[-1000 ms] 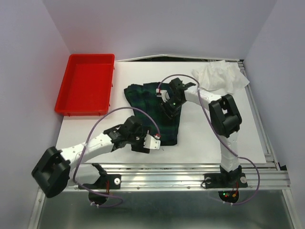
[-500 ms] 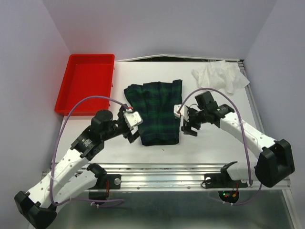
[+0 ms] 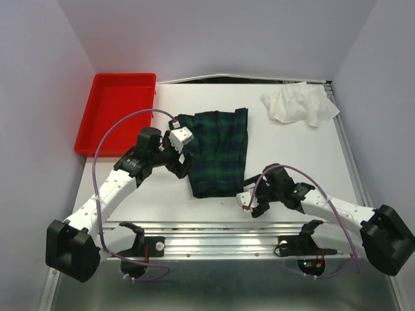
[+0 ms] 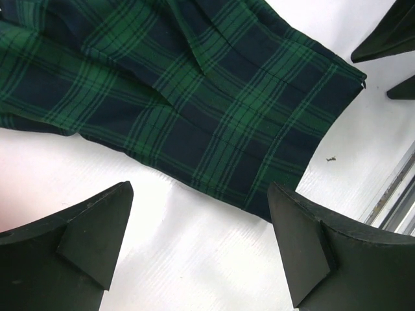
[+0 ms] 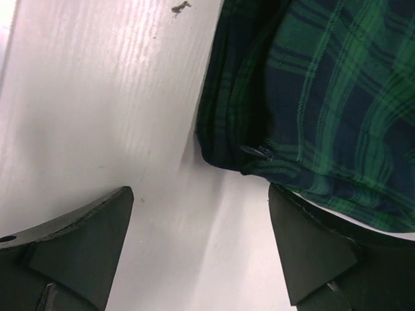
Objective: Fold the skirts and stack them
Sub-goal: Fold the skirt
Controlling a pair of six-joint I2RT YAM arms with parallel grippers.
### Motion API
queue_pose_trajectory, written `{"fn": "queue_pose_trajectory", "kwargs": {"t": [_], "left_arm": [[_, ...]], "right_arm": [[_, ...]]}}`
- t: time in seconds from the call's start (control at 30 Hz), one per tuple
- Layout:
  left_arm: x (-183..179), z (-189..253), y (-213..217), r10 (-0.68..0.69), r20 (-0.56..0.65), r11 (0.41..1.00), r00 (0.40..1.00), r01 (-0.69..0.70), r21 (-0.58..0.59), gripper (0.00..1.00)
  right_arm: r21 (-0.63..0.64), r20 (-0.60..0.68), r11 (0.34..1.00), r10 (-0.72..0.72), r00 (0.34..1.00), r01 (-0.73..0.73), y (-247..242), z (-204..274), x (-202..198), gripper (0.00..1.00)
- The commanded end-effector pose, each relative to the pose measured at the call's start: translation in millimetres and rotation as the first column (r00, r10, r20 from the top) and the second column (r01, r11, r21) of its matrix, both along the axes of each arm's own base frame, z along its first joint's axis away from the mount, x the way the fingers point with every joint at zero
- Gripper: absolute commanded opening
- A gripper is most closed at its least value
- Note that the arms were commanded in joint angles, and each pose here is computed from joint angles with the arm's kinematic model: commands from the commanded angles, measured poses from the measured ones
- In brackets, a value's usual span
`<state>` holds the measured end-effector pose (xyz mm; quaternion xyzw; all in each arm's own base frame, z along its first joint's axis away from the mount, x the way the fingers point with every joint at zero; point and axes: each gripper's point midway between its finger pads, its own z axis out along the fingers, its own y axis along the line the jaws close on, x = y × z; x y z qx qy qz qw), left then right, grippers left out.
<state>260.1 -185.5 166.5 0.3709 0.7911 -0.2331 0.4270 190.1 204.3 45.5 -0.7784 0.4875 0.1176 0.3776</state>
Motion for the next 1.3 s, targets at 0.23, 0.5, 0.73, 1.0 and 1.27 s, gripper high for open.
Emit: {"fn": "queue_pose_trajectory", "kwargs": {"t": [0.23, 0.5, 0.73, 1.0, 1.27], "left_arm": [[14, -10, -9, -0.093, 0.008, 0.995, 0.996, 0.092, 0.044, 0.92], [17, -16, -11, -0.133, 0.028, 0.989, 0.991, 0.131, 0.064, 0.9], [15, -24, 1, -0.214, 0.171, 0.966, 0.962, 0.182, 0.183, 0.95], [-8, -42, -6, -0.431, 0.295, 0.869, 0.852, 0.306, 0.388, 0.98], [-22, -36, -17, -0.516, 0.496, 0.839, 0.699, 0.293, 0.459, 0.98]], "right_arm": [[0.121, 0.289, 0.992, -0.009, 0.957, -0.027, 36, 26, 36, 0.89], [0.087, 0.356, 0.987, 0.098, 0.929, -0.137, 34, 13, 24, 0.77], [0.108, 0.295, 0.986, 0.087, 0.951, -0.124, 50, 4, 31, 0.48], [0.152, 0.319, 0.975, 0.107, 0.942, -0.162, 60, 14, 31, 0.11], [0.345, 0.105, 0.937, -0.087, 0.991, 0.046, 82, 64, 46, 0.01]]}}
